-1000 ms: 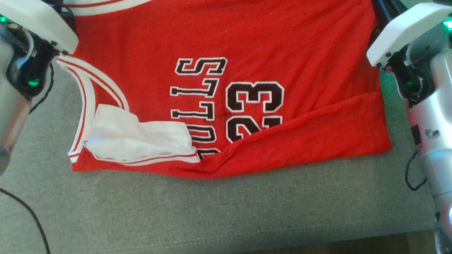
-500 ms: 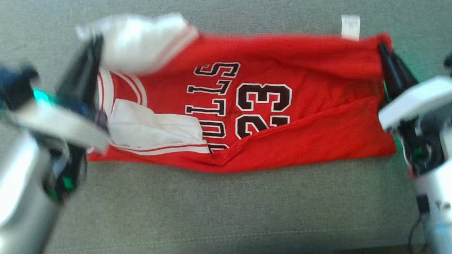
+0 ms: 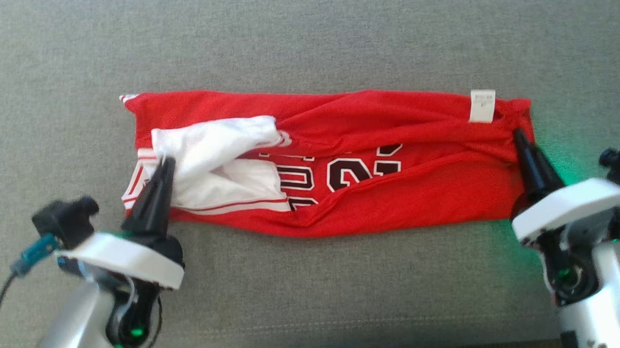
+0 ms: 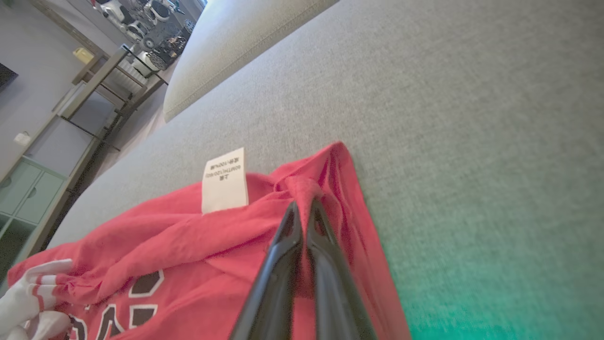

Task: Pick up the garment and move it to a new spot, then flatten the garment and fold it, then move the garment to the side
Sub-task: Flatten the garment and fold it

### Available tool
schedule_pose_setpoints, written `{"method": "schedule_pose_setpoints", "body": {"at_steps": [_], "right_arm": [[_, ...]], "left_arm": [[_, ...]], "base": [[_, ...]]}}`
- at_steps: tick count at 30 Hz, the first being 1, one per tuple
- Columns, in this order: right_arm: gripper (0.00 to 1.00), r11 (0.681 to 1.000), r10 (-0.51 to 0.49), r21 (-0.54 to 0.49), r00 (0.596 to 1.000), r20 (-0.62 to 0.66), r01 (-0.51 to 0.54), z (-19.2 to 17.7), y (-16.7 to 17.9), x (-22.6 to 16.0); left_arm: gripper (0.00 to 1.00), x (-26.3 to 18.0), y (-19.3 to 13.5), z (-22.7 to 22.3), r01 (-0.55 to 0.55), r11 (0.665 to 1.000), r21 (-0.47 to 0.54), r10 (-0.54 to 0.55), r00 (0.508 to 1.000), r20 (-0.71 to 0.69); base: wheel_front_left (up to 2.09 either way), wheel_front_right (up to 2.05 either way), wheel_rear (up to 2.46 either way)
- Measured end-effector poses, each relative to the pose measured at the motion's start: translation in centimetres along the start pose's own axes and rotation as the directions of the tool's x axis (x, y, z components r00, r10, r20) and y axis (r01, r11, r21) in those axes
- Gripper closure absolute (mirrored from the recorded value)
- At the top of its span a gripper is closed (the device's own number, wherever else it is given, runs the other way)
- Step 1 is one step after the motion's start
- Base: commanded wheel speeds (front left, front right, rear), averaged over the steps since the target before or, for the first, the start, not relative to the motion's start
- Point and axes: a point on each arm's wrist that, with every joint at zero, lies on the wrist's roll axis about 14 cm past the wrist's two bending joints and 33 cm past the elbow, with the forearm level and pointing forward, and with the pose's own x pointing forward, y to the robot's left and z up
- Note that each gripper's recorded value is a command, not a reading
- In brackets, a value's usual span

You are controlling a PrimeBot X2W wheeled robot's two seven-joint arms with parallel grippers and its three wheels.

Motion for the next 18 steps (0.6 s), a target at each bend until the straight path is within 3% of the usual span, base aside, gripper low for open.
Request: {"method": "schedule_pose_setpoints", "body": {"at_steps": [1,2,3,11,18], "right_arm": [[0.54,1.000,-0.004,-0.001,1.000,-0.005,0.004,-0.3,0.0,-0.2],[0.00,1.000,-0.007,-0.012,1.000,-0.006,0.007,-0.6,0.0,-0.5],[0.00,1.000,-0.010,-0.022,1.000,-0.007,0.010,-0.8,0.0,-0.8],[0.00,0.989,0.017,-0.149,0.991,0.131,0.003,0.7,1.1,-3.1],[0.00,0.944,0.123,-0.329,0.934,0.336,-0.006,5.7,4.3,-5.3]], "left_arm": [[0.96,-0.2,0.2,-0.6,-0.012,1.000,-0.017,0.011,1.000,-0.013],[0.59,-0.4,0.3,-1.2,-0.026,0.999,-0.034,0.025,0.999,-0.024],[0.00,-0.7,0.4,-1.6,-0.035,0.998,-0.042,0.034,0.999,-0.034],[0.00,-1.6,0.6,1.6,-0.105,0.994,0.025,0.102,0.990,0.100],[0.00,-3.7,-0.4,5.7,-0.184,0.976,0.118,0.148,0.953,0.263]], "base": [[0.00,0.00,0.00],[0.00,0.00,0.00],[0.00,0.00,0.00],[0.00,0.00,0.00],[0.00,0.00,0.00]]}}
